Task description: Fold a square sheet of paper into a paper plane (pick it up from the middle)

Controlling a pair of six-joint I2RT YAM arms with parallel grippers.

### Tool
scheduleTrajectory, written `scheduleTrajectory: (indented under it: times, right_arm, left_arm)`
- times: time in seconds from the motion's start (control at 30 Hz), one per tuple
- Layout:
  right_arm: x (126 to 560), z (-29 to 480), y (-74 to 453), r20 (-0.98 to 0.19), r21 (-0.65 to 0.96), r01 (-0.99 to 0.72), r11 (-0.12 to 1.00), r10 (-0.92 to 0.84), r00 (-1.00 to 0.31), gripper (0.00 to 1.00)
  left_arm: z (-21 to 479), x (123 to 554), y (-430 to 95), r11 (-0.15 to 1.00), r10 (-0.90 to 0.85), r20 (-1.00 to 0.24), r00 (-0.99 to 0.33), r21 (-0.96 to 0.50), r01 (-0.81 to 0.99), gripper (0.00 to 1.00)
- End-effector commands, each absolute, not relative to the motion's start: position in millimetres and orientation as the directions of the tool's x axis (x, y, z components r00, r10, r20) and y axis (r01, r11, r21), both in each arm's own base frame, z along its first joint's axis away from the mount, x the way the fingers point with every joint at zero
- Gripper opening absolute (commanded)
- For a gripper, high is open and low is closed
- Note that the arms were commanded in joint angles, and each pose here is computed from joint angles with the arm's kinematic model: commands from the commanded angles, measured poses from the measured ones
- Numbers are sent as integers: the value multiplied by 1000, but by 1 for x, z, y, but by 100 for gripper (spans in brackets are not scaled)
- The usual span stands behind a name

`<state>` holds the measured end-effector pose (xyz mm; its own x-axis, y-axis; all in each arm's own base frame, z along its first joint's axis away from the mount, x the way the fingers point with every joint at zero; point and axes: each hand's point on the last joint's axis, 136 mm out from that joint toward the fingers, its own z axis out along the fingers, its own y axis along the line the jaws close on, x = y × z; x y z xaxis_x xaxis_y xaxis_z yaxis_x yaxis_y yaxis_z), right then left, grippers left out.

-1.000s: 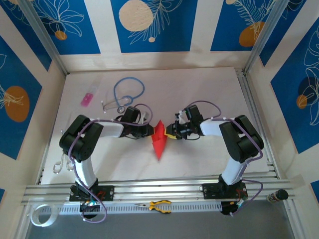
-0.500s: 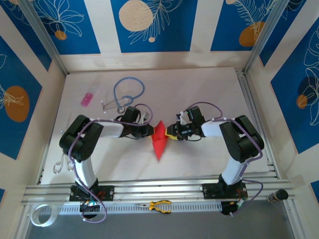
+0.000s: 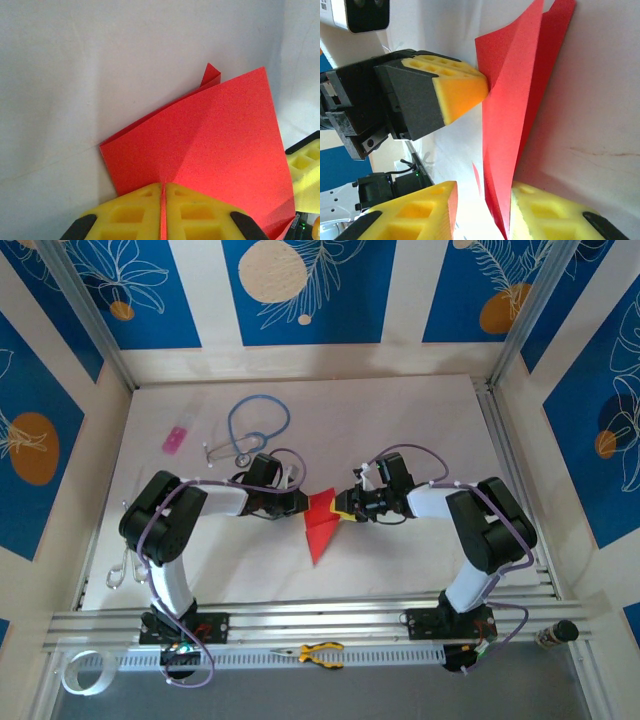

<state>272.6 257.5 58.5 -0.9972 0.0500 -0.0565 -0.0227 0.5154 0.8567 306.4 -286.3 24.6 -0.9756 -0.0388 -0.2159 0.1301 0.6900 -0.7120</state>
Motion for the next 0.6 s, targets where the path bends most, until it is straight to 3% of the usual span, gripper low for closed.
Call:
scheduleTrajectory:
  times: [0.0,0.23,0.43,0.57]
  right_arm:
    - [271,59,262,-47,855,-33,517,15,-999,31]
    - [279,49,258,-6,841,21,540,48,-999,19]
    - [281,39,250,11,809,72,583,108,-994,8]
    - [280,26,235,31,739,168,653,215,-976,6]
  left_arm:
    - [33,308,-294,670,-16,-236,-972,-724,165,12]
    - [60,313,-302,624,-8,-284,-959,-751,217,14]
    - [88,315,-305,598,-2,-328,-945,-758,262,24]
    - [94,311,-303,588,-18,-329,-944,-767,256,26]
